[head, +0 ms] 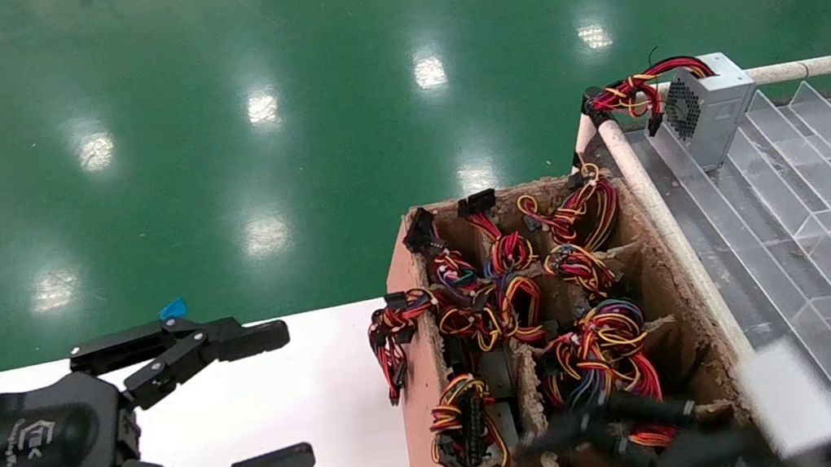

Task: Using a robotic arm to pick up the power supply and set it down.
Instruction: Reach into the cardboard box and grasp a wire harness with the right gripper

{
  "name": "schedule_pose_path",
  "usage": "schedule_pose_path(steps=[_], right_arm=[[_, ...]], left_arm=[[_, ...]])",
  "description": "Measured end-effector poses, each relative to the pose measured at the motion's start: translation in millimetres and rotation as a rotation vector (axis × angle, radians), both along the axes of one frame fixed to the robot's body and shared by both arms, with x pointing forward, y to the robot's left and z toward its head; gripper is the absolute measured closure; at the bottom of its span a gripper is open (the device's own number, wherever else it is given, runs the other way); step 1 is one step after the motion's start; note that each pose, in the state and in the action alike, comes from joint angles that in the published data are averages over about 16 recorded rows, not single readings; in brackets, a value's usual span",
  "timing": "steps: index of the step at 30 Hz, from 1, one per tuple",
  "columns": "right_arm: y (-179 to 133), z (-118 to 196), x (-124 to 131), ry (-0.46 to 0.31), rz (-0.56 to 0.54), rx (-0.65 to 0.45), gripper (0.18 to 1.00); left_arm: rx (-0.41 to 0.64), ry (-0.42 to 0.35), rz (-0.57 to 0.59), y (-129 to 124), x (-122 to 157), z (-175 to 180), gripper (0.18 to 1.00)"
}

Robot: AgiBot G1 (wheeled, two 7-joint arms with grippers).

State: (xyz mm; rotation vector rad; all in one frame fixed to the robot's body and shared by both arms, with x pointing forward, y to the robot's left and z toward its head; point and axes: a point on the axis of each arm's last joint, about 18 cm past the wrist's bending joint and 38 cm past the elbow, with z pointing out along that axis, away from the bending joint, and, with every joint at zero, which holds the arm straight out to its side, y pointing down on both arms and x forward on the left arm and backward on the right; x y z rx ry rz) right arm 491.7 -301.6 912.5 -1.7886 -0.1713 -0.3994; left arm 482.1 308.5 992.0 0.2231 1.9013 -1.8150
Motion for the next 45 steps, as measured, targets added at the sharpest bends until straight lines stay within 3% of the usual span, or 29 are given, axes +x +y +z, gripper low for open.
schedule_pose_path(steps=[12, 25, 34, 45], right_arm=[[-1.8, -25.8, 9.9, -0.013, -0.008, -0.06, 0.235], [4.3, -36.4, 18.9, -0.034, -0.004, -0.063, 0.444], [8.5, -36.3, 25.0, -0.065, -0.006, -0.089, 0.666], [15.4, -24.2, 22.1, -0.137, 0.018, -0.156, 0.839]], left_arm=[[0.0, 0.0, 0.0, 0.0, 0.0, 0.0, 0.657], [0.0, 0.0, 0.0, 0.0, 0.0, 0.0, 0.906], [0.0, 0.0, 0.0, 0.0, 0.0, 0.0, 0.975], [0.0, 0.0, 0.0, 0.0, 0.0, 0.0, 0.993]])
